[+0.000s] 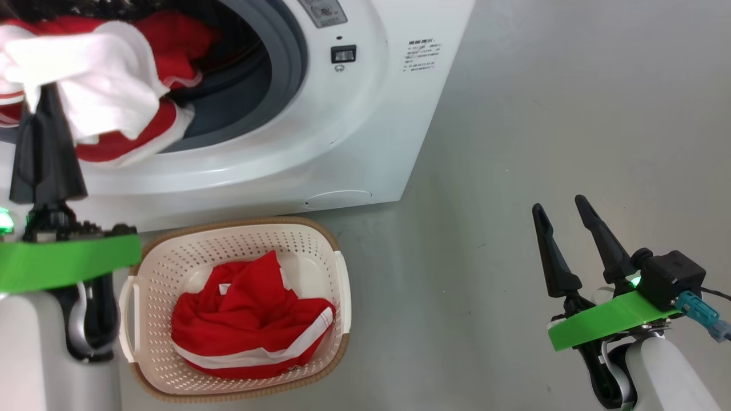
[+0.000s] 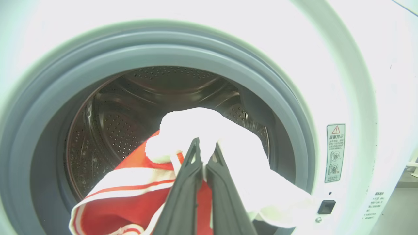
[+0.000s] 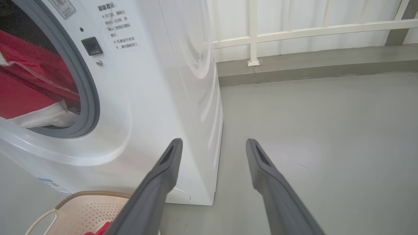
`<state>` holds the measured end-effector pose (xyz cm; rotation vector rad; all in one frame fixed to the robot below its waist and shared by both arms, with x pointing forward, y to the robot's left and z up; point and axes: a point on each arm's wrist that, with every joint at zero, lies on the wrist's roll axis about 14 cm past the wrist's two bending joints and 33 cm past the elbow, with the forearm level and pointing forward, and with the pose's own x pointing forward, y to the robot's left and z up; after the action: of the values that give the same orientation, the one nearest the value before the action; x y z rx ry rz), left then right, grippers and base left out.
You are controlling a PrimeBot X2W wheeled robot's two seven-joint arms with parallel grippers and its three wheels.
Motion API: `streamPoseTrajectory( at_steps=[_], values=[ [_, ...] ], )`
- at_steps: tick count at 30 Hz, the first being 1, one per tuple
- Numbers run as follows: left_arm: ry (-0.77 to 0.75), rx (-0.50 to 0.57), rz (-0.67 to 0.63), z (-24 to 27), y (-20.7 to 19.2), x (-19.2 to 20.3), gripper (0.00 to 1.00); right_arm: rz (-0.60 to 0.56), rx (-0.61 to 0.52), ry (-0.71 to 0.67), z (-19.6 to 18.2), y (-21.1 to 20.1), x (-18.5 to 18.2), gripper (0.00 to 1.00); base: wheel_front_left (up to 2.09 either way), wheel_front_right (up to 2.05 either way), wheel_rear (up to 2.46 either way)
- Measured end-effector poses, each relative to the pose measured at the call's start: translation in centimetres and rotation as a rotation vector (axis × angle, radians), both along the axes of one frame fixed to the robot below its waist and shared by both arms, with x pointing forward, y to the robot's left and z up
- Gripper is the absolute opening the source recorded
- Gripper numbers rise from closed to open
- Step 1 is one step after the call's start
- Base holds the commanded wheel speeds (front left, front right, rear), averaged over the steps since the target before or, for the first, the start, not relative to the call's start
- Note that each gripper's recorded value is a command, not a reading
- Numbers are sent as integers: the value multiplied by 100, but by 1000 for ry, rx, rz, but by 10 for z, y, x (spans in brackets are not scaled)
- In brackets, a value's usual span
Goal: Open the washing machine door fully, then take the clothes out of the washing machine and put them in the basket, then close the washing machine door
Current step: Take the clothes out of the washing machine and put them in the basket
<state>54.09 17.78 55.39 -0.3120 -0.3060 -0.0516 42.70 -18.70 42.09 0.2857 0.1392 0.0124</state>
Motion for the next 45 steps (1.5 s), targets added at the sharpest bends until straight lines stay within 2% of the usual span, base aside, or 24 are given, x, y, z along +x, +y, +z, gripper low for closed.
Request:
streamPoseTrajectory(
  at_steps=[15, 21, 25, 30, 32, 38, 45],
  values=[
    [-154, 45, 58, 45, 15, -53, 0, 9, 3, 7, -2, 3, -4, 100, 0, 0, 0],
    [-131, 63, 49, 38, 12, -65, 0, 16, 5, 8, -2, 6, -4, 100, 0, 0, 0],
    [-20, 48, 37, 3, 7, -68, 0, 19, 4, 13, -4, 6, -4, 100, 0, 0, 0],
    [199, 75, -2, -67, -7, -73, 0, 18, 3, 26, -9, 6, -4, 100, 0, 0, 0],
    [290, 42, -8, -97, -9, -76, 0, 17, 3, 34, -12, 5, -4, 100, 0, 0, 0],
    [528, 43, -16, -174, -10, -90, 0, 13, 1, 57, -21, 4, -3, 100, 0, 0, 0],
    [698, 89, -80, -230, -25, -93, 0, 9, -2, 71, -29, 2, 4, 100, 0, 0, 0]
  ],
)
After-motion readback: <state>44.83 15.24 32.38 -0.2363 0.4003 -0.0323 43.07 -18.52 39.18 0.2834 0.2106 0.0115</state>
